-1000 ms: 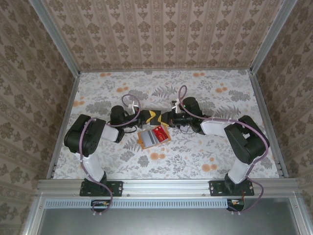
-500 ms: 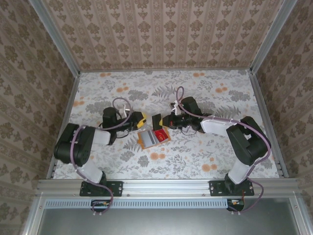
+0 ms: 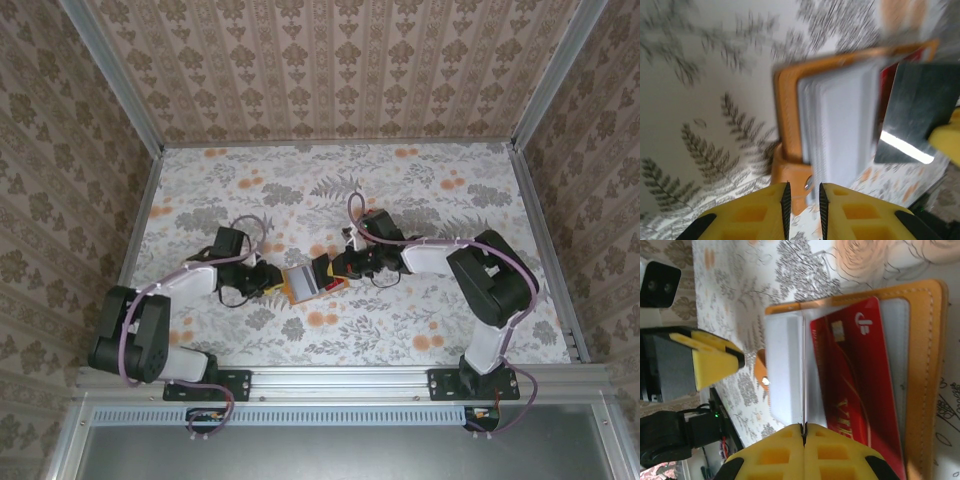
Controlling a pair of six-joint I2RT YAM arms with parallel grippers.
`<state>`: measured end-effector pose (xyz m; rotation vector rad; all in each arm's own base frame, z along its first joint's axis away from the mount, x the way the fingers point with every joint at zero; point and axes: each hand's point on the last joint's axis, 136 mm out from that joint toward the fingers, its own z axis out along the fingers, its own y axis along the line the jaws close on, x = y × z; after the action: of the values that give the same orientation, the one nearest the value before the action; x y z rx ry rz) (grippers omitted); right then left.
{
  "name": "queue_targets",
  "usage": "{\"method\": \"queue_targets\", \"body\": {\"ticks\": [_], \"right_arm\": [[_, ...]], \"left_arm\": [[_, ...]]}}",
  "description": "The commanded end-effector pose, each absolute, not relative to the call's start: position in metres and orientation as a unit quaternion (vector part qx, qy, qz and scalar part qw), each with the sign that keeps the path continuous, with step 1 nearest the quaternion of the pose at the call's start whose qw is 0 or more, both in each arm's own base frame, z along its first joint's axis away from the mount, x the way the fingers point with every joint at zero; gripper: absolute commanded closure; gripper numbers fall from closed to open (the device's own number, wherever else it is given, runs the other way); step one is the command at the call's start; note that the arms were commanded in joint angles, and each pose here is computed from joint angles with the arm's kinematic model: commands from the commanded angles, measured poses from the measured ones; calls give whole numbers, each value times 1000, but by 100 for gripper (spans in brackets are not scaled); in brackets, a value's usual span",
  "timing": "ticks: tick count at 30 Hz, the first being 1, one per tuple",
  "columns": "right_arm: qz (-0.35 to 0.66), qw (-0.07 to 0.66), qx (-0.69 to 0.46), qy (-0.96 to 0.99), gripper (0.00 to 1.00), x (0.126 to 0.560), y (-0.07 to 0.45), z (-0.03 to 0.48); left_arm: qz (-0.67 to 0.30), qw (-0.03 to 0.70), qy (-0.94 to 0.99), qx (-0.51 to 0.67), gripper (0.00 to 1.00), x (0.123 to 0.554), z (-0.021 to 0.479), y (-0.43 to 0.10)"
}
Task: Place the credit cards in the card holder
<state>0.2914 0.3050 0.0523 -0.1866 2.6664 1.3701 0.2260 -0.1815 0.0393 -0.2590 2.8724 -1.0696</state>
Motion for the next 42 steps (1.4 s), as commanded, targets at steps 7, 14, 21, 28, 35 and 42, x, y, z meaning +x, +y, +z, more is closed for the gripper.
{"method": "queue_targets", "body": {"ticks": [7,14,21,28,35,42], "right_arm": [[469,73,-76,877,100,299,316,52],[438,66,-81,893,100,294,307,39],[437,36,-88,895,100,281,304,40],[430,40,-80,898,100,279,302,43],[420,25,-99,902,100,274,322,34],[369,34,-120,921,100,271,329,29]], "left_arm": [[-305,-3,950,-59,79,220,18,-189],[-297,-5,953,-58,82,222,12,-188],[-292,-2,955,-60,82,224,10,-187],[-292,-4,954,-67,82,221,4,-186],[-295,-6,953,-62,82,221,3,-193],[-294,-5,954,-58,83,222,4,-194]]}}
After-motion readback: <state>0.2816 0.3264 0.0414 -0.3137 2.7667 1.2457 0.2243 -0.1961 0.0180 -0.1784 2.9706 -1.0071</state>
